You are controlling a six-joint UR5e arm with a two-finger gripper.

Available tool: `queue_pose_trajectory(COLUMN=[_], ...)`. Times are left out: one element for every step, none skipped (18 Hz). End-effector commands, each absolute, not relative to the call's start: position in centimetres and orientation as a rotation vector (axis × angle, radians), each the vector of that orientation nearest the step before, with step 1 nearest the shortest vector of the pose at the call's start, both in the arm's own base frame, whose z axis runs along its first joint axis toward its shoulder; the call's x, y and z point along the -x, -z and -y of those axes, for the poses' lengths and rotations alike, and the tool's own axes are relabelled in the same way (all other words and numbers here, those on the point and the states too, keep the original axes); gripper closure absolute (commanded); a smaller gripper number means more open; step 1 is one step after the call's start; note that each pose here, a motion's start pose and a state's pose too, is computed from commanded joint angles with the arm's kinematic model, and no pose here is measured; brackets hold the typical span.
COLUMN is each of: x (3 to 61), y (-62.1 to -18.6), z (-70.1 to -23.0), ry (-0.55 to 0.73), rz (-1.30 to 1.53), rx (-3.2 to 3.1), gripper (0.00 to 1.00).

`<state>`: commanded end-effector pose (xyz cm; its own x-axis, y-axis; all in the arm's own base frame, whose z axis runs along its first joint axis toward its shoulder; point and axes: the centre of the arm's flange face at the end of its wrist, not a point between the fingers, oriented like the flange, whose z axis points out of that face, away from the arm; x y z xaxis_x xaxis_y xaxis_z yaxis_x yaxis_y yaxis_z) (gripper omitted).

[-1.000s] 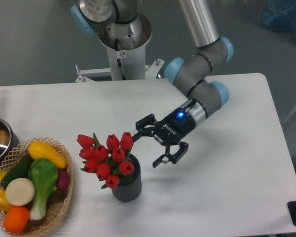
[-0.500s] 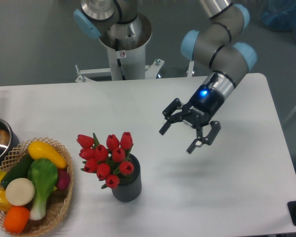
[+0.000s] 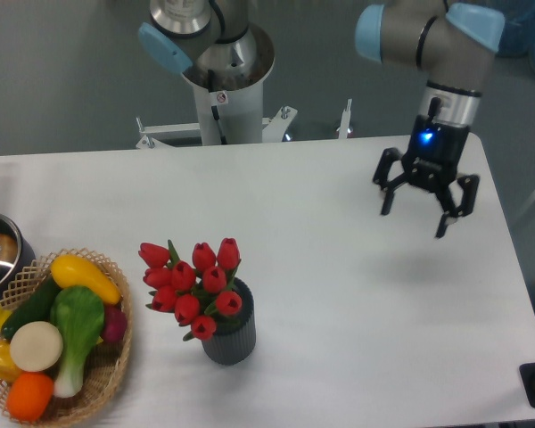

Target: Insert the flowers into the vase

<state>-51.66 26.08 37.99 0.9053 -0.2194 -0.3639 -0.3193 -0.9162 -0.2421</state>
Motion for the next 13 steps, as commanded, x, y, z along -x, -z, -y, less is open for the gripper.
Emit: queue_pose_trajectory(x=[51.4, 51.2, 51.1, 51.3, 51.2, 51.4, 51.6, 51.5, 51.4, 51.3, 51.2, 50.9, 50.8], y=[-38.5, -39.0, -39.5, -40.0, -40.9, -41.5, -42.1, -43.0, -43.5, -43.8, -44.2, -44.5, -44.8], z=[-25.3, -24.8, -24.1, -23.7, -23.1, -22.0, -21.0, -20.2, -19.5, -18.7, -18.1, -18.0, -17.5], ry=[-0.511, -0.526, -0.521, -0.514, -0.504, -0.488, -0.467, -0.454, -0.437, -0.426, -0.436, -0.445, -0.453], rz=[-0.403, -0.399, -0.385, -0.376, -0.361, -0.331, -0.303, -0.284, -0.263, -0.240, -0.225, -0.223, -0.209], rx=[2.848, 2.905, 2.945, 2.951, 2.961, 2.978, 2.989, 2.994, 3.000, 3.002, 3.001, 3.000, 3.003], gripper=[0.00, 0.00, 0.00, 0.00, 0.00, 0.00, 0.00, 0.00, 0.00, 0.00, 0.00, 0.00, 0.00])
